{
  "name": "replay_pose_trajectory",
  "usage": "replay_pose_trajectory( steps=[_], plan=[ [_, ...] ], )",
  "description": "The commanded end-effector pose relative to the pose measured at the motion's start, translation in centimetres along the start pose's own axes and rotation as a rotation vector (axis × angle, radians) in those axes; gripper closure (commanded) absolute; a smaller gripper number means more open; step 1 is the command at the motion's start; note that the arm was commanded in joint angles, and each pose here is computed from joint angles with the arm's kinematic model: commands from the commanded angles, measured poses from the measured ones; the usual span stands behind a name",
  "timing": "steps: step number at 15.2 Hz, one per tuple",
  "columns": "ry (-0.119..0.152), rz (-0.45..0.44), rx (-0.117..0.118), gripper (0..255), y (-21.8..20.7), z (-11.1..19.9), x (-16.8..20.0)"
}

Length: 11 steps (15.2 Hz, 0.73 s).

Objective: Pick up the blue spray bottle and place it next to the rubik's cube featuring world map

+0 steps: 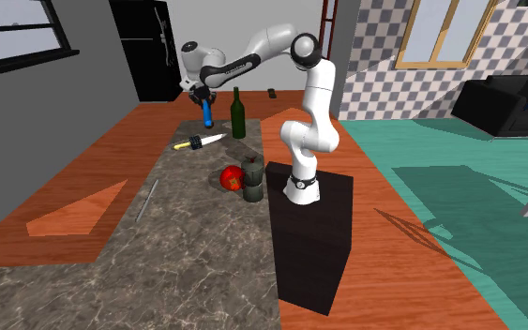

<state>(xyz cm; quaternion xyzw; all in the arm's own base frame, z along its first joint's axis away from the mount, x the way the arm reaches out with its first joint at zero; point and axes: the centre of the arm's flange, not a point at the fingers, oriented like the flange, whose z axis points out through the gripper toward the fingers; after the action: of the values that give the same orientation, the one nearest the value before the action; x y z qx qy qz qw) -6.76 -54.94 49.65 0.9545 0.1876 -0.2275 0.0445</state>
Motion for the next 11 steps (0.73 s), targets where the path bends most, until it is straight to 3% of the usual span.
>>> replay_pose_trajectory(
  steps=[1,11],
  plan=[
    [0.000,0.000,0.000,255,-0.1,1.0,0.5],
    [0.000,0.000,0.000,255,-0.1,5.7,2.9]
  ],
)
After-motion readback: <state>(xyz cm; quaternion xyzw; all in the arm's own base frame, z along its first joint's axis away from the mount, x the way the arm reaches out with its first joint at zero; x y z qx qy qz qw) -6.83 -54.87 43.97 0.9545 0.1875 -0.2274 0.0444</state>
